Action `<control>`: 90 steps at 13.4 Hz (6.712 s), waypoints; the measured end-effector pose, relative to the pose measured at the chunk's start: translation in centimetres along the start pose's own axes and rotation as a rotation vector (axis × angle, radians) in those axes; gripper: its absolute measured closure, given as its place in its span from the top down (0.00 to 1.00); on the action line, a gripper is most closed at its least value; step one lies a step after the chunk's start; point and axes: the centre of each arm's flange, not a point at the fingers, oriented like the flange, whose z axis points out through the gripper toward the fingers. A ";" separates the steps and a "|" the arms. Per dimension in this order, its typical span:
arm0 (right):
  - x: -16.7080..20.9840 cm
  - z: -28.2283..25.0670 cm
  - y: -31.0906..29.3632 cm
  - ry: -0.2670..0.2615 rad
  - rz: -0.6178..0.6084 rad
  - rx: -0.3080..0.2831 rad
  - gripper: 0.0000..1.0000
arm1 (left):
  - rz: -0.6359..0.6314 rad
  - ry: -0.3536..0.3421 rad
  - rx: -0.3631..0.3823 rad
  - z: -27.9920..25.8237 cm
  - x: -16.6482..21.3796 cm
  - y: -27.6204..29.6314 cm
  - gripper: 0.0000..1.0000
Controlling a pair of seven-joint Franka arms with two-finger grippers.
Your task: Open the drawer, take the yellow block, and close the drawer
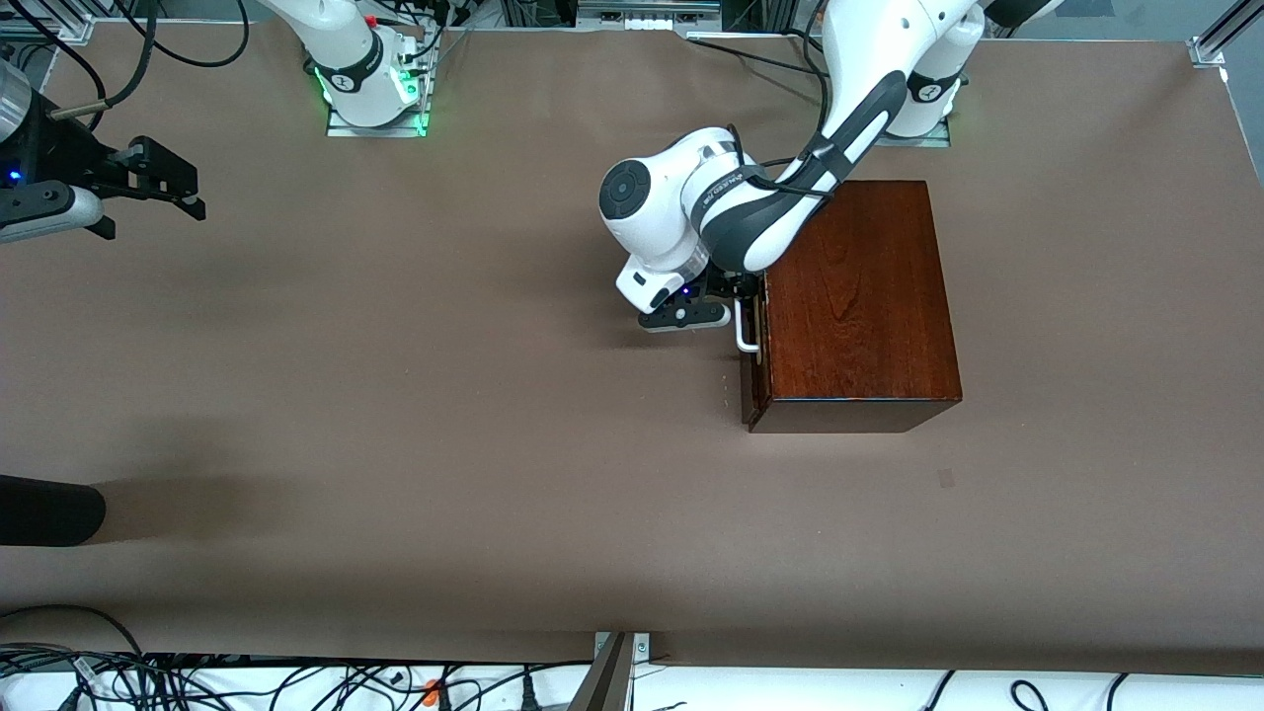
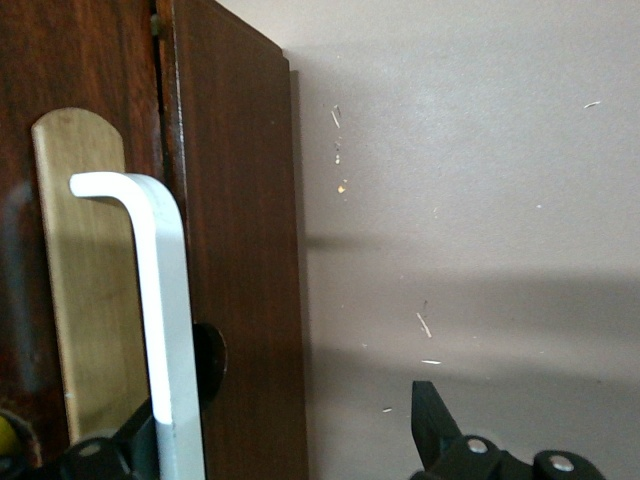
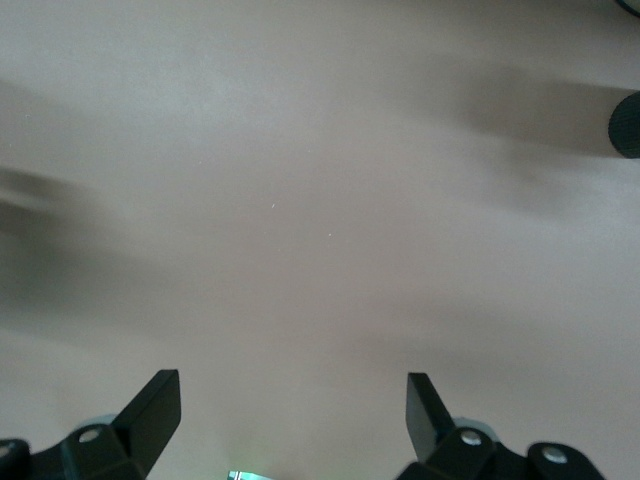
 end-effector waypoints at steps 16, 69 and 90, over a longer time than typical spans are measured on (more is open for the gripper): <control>0.0 0.0 0.0 0.000 0.001 0.000 1.00 | -0.050 0.053 -0.083 -3.9 -1.8 7.2 1.00; 4.2 7.1 -3.7 -0.105 -0.110 0.013 1.00 | 0.042 -0.018 -0.391 -14.6 9.6 -52.2 1.00; 2.8 28.2 -55.1 0.051 -1.076 -0.062 1.00 | 0.051 -0.001 -0.390 -15.0 9.8 -51.8 1.00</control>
